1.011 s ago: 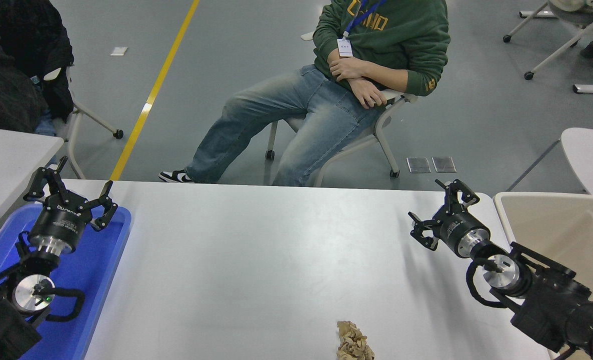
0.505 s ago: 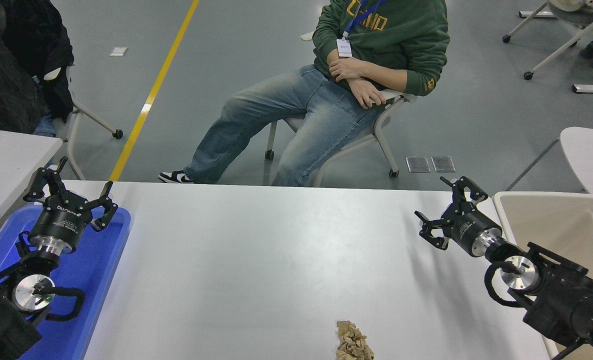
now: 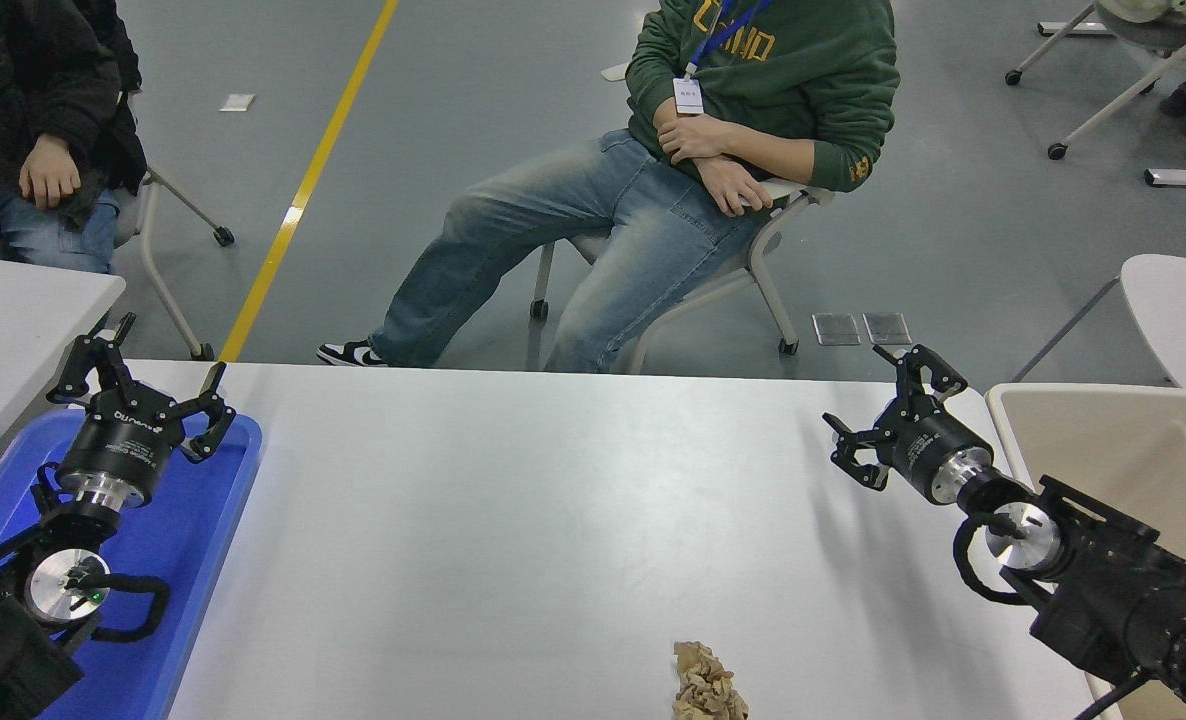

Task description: Clean the table surface

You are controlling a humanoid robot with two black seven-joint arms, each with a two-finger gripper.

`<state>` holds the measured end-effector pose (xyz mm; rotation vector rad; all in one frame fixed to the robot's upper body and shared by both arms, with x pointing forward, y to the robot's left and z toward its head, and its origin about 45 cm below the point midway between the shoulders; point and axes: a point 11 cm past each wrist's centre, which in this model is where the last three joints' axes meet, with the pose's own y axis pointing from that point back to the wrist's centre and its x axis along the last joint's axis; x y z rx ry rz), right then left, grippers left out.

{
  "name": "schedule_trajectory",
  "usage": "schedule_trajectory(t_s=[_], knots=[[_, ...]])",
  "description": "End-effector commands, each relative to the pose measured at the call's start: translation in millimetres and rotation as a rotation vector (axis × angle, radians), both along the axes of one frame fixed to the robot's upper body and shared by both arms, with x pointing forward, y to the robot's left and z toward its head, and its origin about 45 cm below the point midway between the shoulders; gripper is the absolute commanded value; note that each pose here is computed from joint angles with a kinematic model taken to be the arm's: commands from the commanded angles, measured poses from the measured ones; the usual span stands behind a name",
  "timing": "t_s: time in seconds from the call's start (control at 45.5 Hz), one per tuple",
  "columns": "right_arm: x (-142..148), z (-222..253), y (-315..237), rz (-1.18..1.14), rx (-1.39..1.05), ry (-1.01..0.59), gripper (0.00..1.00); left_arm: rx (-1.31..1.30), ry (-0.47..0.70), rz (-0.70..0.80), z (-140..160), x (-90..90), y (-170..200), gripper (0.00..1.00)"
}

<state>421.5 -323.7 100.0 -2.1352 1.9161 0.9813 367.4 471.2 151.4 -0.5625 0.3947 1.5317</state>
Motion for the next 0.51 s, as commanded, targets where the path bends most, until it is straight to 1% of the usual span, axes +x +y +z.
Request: schedule_trajectory(t_s=[0.0, 0.484], knots=[[5.0, 10.1, -0.6, -0.025, 0.011, -0.013, 1.00, 0.000, 0.000, 0.000, 0.0, 0.0, 0.0, 1.00], [10.6, 25.6, 1.2, -0.028, -0.037, -0.053, 1.00, 0.000, 0.000, 0.000, 0.0, 0.0, 0.0, 1.00]])
